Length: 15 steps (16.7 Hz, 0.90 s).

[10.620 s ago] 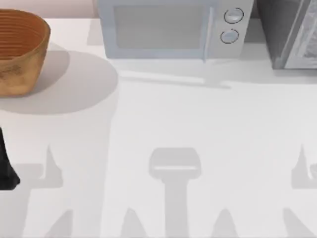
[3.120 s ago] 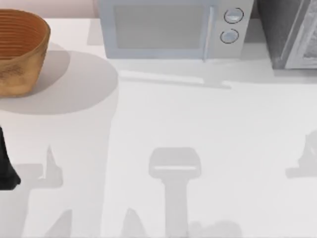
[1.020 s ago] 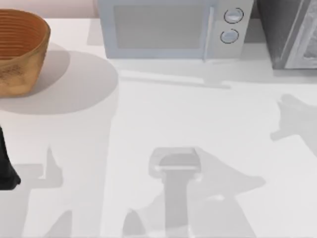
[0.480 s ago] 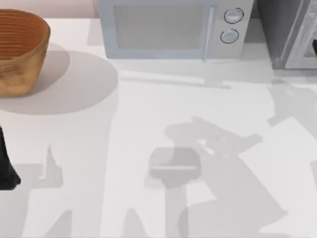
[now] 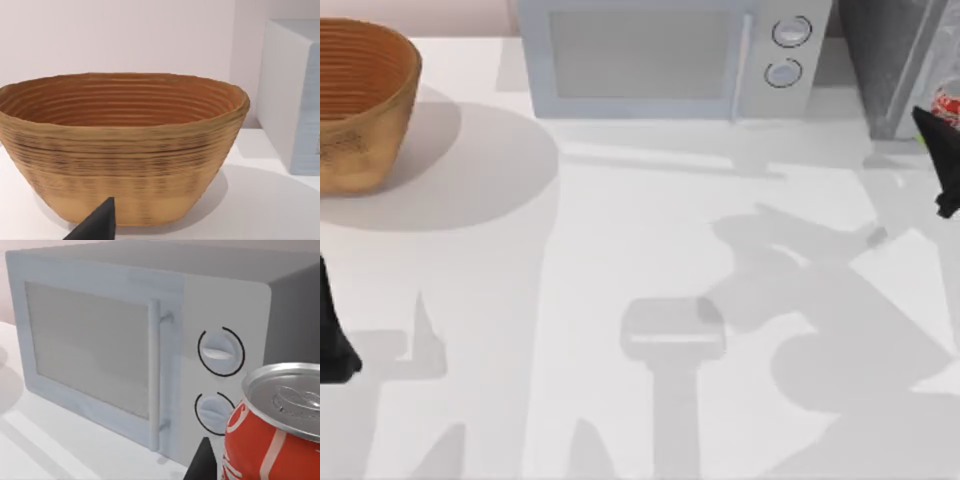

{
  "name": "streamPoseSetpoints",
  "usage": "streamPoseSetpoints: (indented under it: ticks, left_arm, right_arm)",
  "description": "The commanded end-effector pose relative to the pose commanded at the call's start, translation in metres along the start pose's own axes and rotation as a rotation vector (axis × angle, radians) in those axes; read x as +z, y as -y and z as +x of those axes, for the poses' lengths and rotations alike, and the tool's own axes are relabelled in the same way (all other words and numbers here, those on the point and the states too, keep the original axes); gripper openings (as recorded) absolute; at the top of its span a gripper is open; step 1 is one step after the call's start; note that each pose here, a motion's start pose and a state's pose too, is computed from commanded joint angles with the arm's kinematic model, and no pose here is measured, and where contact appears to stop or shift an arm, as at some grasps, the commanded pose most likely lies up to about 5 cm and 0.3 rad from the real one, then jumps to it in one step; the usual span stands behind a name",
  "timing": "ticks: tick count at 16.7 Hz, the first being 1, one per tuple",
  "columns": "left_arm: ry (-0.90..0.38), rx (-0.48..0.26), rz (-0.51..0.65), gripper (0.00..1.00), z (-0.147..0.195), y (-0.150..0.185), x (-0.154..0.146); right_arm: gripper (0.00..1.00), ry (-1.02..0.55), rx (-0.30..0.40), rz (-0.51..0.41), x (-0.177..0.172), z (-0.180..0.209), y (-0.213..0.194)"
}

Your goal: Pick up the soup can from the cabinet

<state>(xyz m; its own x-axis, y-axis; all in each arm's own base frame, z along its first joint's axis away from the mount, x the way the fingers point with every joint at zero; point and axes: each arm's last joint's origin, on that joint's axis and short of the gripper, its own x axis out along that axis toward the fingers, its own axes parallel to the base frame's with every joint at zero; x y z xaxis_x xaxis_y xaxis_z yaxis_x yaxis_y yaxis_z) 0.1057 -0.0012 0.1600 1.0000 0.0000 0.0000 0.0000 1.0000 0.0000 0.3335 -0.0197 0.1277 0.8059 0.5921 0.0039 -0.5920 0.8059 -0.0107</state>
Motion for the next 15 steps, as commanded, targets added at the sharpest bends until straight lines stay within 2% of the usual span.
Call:
streamPoseSetpoints:
  ticks: [7,15]
  left_arm:
    - [0.0,0.0,0.0,1.0,0.0,0.0,0.0]
    - [0.0,0.0,0.0,1.0,0.0,0.0,0.0]
  right_arm:
    - [0.0,-0.001,0.122,0.006,-0.068,0.013,0.016]
    - [0.0,-0.006,0.138,0.016,-0.078,0.013,0.015]
